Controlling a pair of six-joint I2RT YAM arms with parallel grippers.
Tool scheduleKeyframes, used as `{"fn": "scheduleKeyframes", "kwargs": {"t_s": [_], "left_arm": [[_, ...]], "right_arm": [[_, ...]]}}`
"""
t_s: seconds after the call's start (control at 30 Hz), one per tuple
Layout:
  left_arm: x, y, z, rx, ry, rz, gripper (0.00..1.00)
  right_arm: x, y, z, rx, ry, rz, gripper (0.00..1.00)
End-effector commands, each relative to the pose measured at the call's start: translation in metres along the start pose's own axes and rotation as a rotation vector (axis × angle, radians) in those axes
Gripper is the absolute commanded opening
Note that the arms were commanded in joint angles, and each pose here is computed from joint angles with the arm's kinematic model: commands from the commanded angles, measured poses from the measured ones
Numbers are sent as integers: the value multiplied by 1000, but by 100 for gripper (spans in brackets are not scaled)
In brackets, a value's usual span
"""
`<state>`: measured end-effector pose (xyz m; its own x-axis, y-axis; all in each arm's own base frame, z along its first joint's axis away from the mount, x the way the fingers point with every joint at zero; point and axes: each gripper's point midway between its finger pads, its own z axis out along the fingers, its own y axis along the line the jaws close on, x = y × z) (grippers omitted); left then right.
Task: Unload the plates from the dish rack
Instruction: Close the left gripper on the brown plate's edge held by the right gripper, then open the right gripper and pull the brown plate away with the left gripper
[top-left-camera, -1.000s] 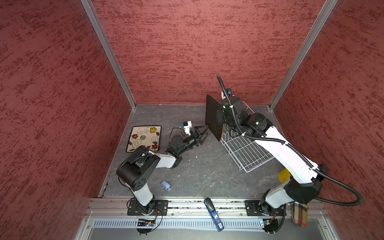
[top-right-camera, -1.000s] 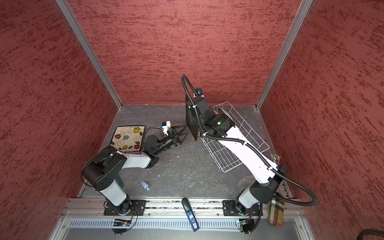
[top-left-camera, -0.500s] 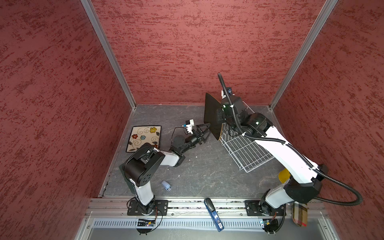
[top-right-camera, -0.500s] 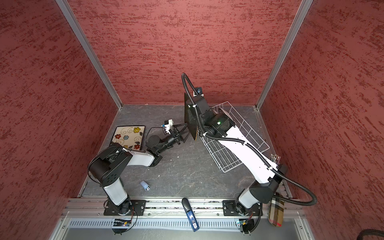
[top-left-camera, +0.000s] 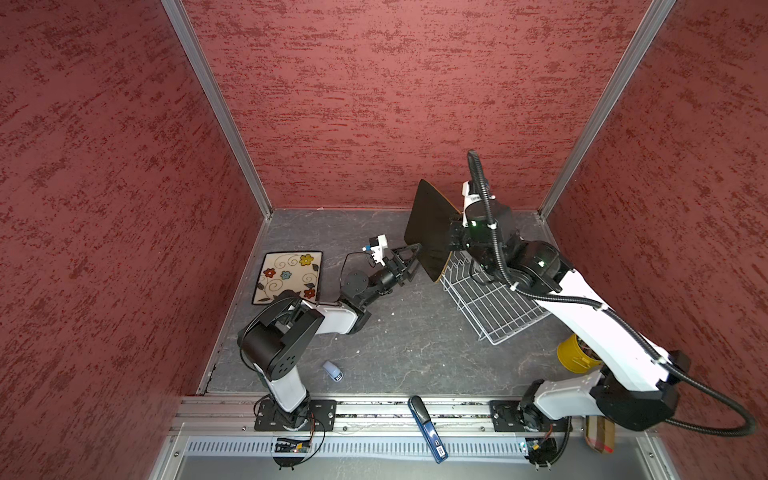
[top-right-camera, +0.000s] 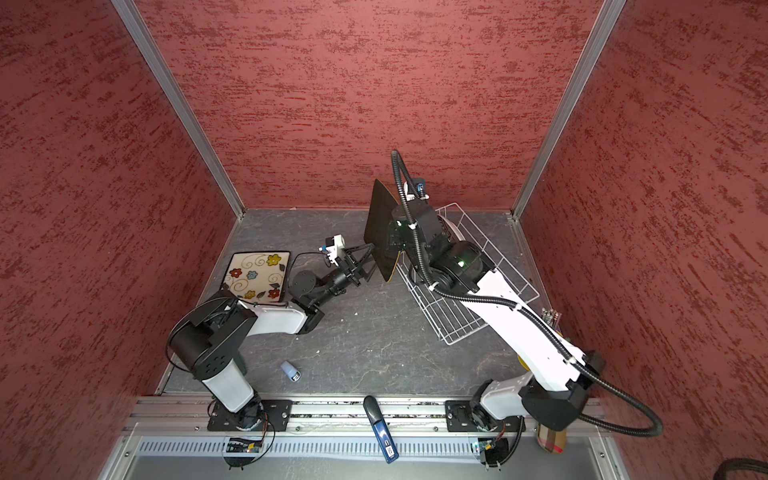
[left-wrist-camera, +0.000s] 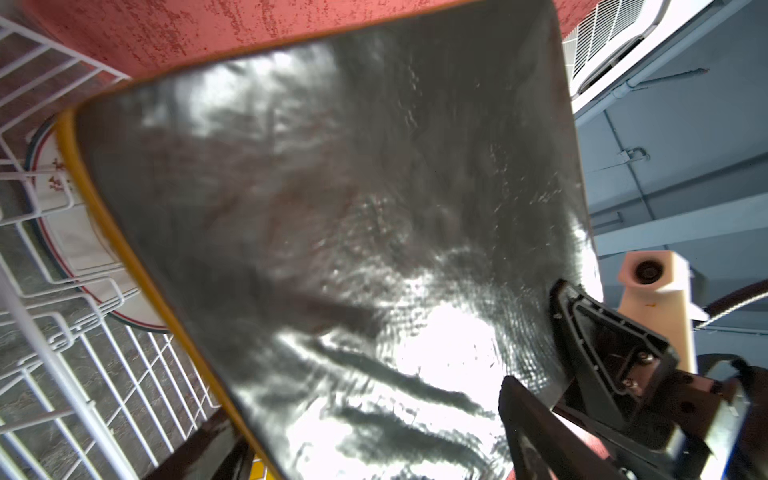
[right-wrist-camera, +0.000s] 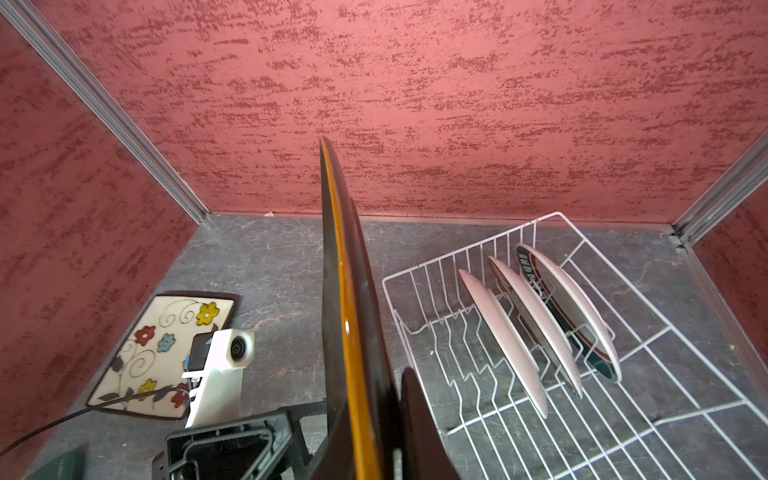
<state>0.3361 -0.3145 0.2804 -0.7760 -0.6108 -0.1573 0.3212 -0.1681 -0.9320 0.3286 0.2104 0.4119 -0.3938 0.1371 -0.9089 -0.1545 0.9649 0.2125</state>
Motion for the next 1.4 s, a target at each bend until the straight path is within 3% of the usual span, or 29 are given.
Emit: {"fn": "scheduleKeyframes", "kwargs": {"t_s": [0.0, 0.53, 0.8, 1.03, 1.17, 1.23, 1.37], "left_arm": [[-9, -38, -2, 98, -46, 81, 86], [-25, -66, -5, 155, -82, 115, 76], [-30, -70, -13, 156, -105, 120, 47], [-36, -69, -20, 148, -118, 124, 25], [-38, -69, -22, 146, -119, 119, 2], [-38, -68, -23, 144, -121, 121, 0], [-41, -68, -27, 141, -131, 127, 0]], "right_arm": [[-49, 5, -37, -115, -190, 194, 0], [-43, 16, -58, -336, -269, 380, 0], [-33, 7, -54, -352, -316, 470, 0], [-25, 4, -41, -366, -270, 500, 0], [-19, -3, -34, -338, -243, 502, 0], [-16, -4, -31, -337, -237, 504, 0], [-14, -10, -29, -327, -239, 510, 41]]}}
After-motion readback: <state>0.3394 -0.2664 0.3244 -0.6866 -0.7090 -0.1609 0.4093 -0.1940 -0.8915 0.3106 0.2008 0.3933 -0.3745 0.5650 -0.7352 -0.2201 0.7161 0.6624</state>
